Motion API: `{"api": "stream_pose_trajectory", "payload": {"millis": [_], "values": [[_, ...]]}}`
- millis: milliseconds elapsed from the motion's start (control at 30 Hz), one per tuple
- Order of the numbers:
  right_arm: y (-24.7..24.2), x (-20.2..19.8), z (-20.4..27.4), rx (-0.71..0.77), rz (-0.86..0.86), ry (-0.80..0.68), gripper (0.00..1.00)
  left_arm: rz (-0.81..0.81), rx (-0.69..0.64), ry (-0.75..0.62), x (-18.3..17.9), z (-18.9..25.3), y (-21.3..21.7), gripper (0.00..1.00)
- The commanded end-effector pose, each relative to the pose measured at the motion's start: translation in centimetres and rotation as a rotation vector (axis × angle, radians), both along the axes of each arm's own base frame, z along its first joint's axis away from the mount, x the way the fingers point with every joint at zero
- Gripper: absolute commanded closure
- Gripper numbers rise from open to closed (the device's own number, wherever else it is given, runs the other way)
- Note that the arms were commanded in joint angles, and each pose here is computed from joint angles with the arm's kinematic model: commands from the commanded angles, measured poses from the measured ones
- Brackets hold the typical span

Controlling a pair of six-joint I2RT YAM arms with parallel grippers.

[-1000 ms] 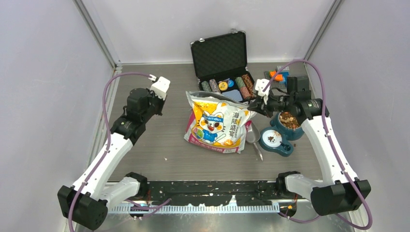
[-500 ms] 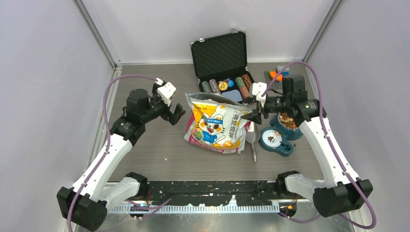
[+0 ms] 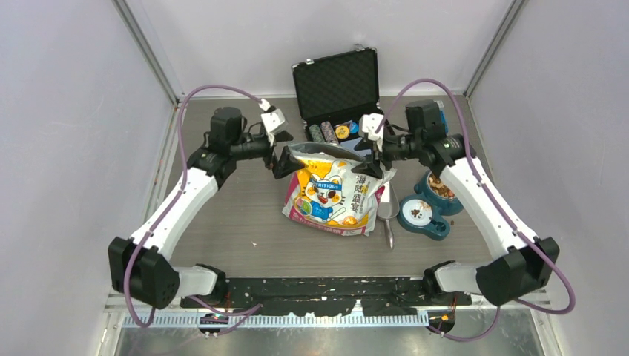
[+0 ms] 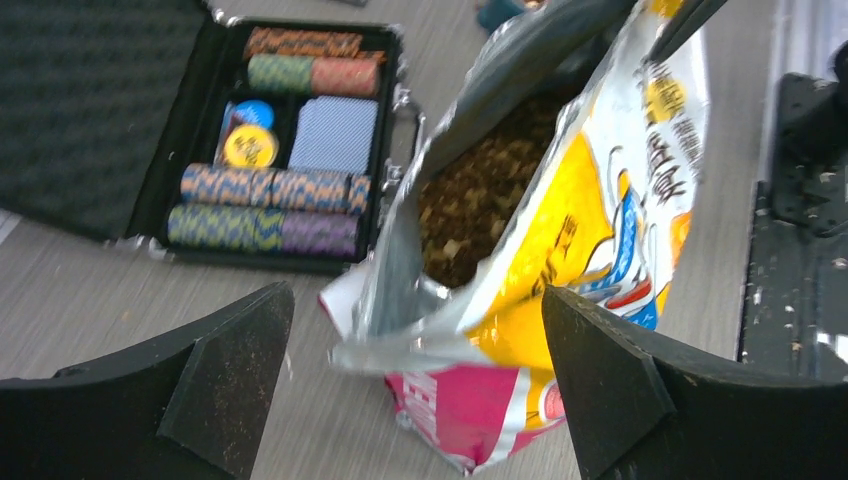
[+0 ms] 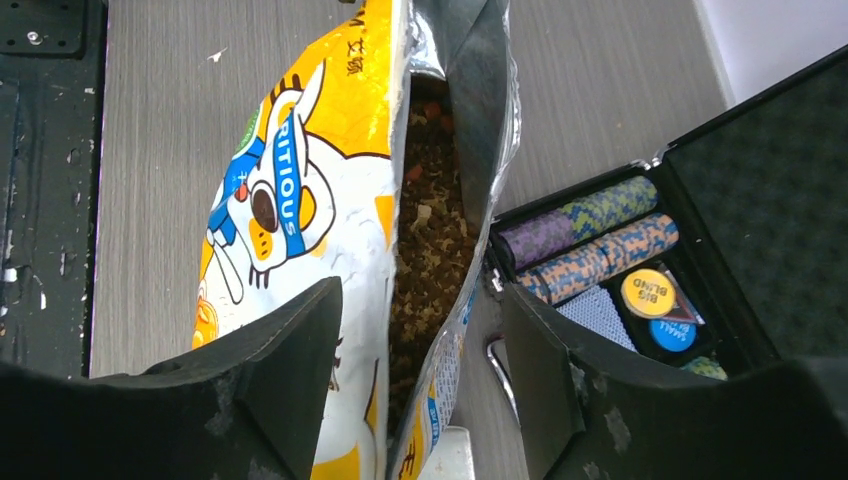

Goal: Serve the pet food

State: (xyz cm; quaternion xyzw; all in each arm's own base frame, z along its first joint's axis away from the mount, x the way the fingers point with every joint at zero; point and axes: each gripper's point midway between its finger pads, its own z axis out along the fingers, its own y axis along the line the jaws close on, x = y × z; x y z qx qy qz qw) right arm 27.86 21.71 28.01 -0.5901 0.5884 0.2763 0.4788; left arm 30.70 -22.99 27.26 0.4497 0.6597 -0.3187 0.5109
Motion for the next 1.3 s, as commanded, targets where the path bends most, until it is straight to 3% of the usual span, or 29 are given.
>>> {"api": "stream_pose_trajectory", "payload": {"millis": [0,167,367,467,700,867,1000,1267], "values": [[0.9,0.8,1.1,-0.02,0.015,-0.011,0.35,-0.168,-0.063,-0.038,0.0,3.2,-2.0,0.03],[2.0,0.8,0.5,-0.048,0.062,0.036,0.59,-0.198,0.005,0.056,0.9,1.8,-2.2,0.14],[2.2,0.4,0.6,-0.076,0.106,0.091,0.73,-0.245,-0.006,0.043,0.1,1.7,-2.4,0.15],[2.5,-0.1,1.8,-0.055,0.131,0.092,0.93,-0.265,-0.013,0.036,-0.5,1.6,-2.4,0.13],[2.6,-1.8,4.7,-0.016,0.187,0.056,0.95,-0.344,-0.031,0.026,-1.7,1.4,-2.7,0.14],[2.7,-3.2,5.5,0.001,0.253,0.064,0.95,-0.365,-0.031,0.057,-1.5,1.7,-3.0,0.52],[2.7,-3.5,5.8,0.007,0.26,0.065,0.95,-0.399,-0.01,0.058,-2.7,1.9,-2.5,1.0],[1.7,-3.5,6.1,-0.004,0.214,0.049,0.95,-0.342,-0.003,0.0,-6.3,2.0,-0.5,1.0]]}}
